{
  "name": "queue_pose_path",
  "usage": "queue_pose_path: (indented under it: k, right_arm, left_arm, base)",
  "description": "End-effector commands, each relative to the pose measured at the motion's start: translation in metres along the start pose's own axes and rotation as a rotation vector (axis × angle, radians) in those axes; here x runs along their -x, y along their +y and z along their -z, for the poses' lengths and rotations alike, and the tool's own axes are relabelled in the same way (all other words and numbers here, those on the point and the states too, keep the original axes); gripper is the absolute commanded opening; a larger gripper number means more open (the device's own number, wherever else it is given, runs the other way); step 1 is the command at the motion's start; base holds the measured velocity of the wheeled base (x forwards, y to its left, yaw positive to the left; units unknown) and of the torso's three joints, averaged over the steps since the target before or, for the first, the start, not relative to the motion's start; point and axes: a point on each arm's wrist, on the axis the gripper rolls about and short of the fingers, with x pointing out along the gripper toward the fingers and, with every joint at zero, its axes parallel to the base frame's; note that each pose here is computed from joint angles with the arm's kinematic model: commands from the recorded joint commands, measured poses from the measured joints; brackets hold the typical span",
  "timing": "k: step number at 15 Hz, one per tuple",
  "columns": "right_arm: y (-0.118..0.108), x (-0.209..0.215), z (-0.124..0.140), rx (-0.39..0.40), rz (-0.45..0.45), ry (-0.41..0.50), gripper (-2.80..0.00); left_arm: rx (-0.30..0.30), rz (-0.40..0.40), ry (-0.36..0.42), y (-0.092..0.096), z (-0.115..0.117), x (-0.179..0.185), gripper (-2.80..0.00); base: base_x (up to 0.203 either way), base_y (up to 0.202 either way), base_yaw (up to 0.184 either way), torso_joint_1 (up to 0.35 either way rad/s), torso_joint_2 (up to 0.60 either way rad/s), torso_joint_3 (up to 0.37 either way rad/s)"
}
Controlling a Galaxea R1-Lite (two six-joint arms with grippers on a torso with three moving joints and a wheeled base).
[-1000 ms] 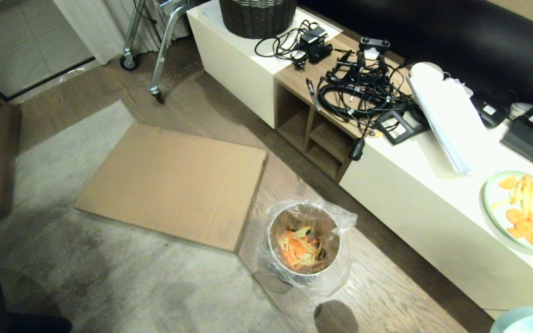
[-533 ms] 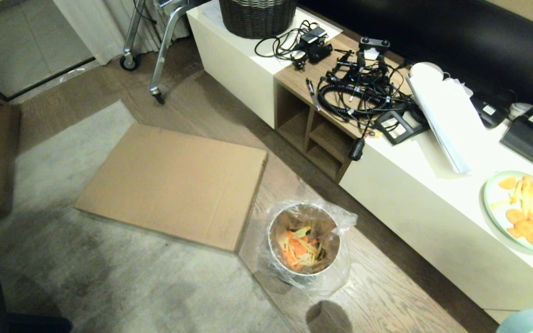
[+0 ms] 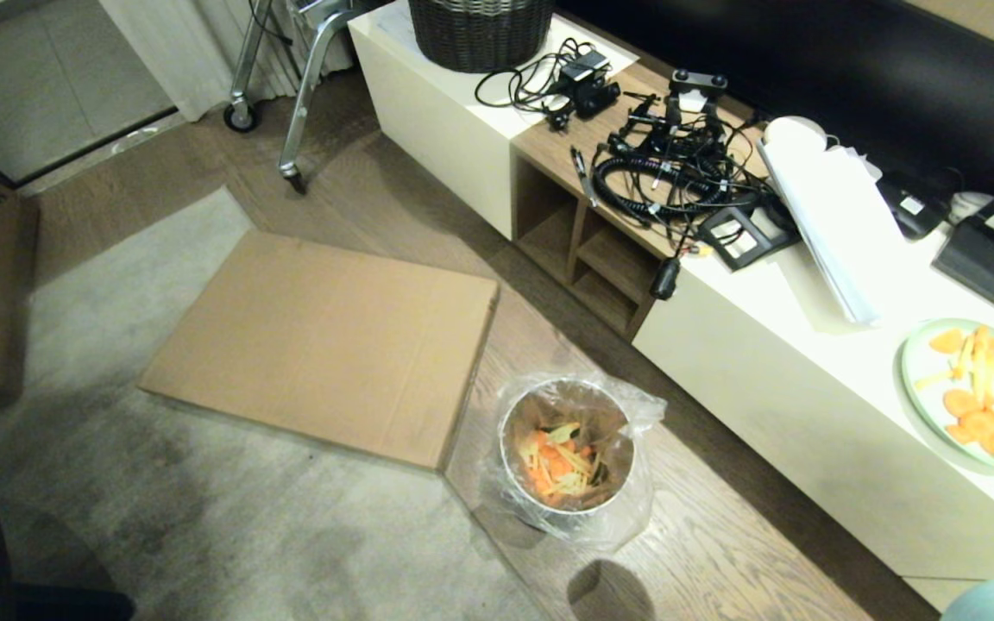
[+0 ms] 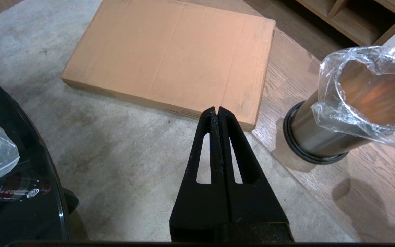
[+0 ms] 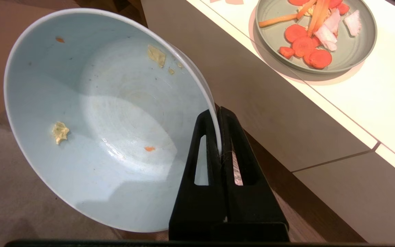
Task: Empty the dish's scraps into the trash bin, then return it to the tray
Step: Put the bowl back to the table
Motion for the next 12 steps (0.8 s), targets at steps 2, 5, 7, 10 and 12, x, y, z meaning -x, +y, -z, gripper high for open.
queue_pose_path:
  k: [2,5,7,10,12]
  right_arm:
    - [0.0000,0.0000,0.0000,0.001,0.001,-0.001,-2.80]
    - [0.0000,0.0000,0.0000,0.001,0.001,-0.001,-2.80]
    - [0.0000,0.0000,0.0000,0.001,0.001,-0.001,-2.80]
    - [-0.0001,0.0000,0.0000,0.001,-0.004,-0.001,-2.80]
    - [-0.0001,0.0000,0.0000,0.001,-0.004,-0.001,-2.80]
  left_arm:
    - [0.001,0.000,-0.001,0.0000,-0.0001,0.0000,-2.80]
    - [0.001,0.000,-0.001,0.0000,-0.0001,0.0000,-2.80]
    - [0.001,0.000,-0.001,0.0000,-0.0001,0.0000,-2.80]
    - [0.001,0.000,-0.001,0.0000,-0.0001,0.0000,-2.80]
    - [0.001,0.000,-0.001,0.0000,-0.0001,0.0000,-2.80]
  base:
    - [0.000,0.000,0.000,0.000,0.00,0.000]
    - [0.000,0.000,0.000,0.000,0.00,0.000]
    - [0.000,0.000,0.000,0.000,0.00,0.000]
    - [0.000,0.000,0.000,0.000,0.00,0.000]
    - [0.000,0.000,0.000,0.000,0.00,0.000]
